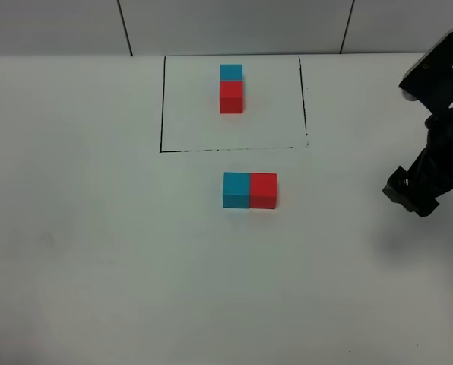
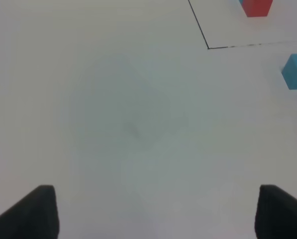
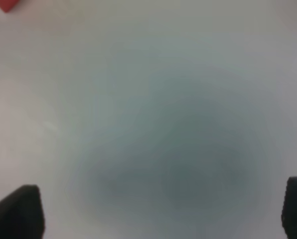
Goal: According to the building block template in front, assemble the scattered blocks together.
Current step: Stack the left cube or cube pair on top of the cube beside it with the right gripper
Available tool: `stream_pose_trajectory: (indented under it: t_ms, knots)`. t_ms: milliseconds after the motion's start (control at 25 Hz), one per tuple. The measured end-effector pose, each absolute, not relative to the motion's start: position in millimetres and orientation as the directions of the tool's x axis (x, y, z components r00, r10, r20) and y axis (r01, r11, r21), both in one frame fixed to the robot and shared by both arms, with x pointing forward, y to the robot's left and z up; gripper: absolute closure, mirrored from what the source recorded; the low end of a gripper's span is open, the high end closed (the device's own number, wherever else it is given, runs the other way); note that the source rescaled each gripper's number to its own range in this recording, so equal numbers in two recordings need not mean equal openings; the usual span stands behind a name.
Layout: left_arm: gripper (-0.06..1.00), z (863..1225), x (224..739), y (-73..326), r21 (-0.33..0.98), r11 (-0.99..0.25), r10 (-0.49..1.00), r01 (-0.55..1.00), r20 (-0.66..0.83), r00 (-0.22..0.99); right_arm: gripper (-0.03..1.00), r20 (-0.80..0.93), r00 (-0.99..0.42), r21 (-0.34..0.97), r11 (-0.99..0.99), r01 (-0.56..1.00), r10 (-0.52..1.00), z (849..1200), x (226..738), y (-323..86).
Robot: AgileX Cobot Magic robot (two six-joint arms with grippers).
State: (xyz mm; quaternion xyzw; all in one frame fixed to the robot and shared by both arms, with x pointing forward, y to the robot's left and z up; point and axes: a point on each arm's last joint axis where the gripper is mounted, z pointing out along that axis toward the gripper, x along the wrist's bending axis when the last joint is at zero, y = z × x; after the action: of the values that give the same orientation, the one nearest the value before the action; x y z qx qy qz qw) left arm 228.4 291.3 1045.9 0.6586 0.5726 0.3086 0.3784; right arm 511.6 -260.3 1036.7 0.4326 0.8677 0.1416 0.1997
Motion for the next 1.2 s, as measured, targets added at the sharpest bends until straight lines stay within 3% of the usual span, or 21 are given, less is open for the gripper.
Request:
stream_pose_trajectory:
  t_ms: [400,600,840,1040,1200]
  knots:
    - [0.08,1045.9,228.4,291.3,0.852,-0.058,0.988,0.521,-0.027,0.154,0.05,-0.236,-0.85,0.275,0.872,0.406,0.47,1003.0,578.2,-168.2]
    - [0.08,1045.9,228.4,291.3,0.852,-0.058,0.988,0.521,-0.027,0.154,0.05,-0.187,-0.929,0.179,0.94,0.289,0.321,973.8,610.7,-118.8]
    - [0.08,1045.9,228.4,291.3,0.852,-0.058,0.988,0.521,-0.027,0.154,0.1,-0.139,-0.952,0.132,0.958,0.255,0.273,949.6,635.1,-86.4]
    - [0.08,1045.9,228.4,291.3,0.852,-0.058,0.988,0.521,-0.027,0.154,0.19,-0.129,-0.955,0.113,0.961,0.253,0.266,933.1,645.0,-81.3]
    - [0.08,1045.9,228.4,291.3,0.852,-0.058,0.988,0.521,-0.027,0.154,0.21,-0.131,-0.956,0.114,0.962,0.249,0.263,926.3,647.7,-79.9]
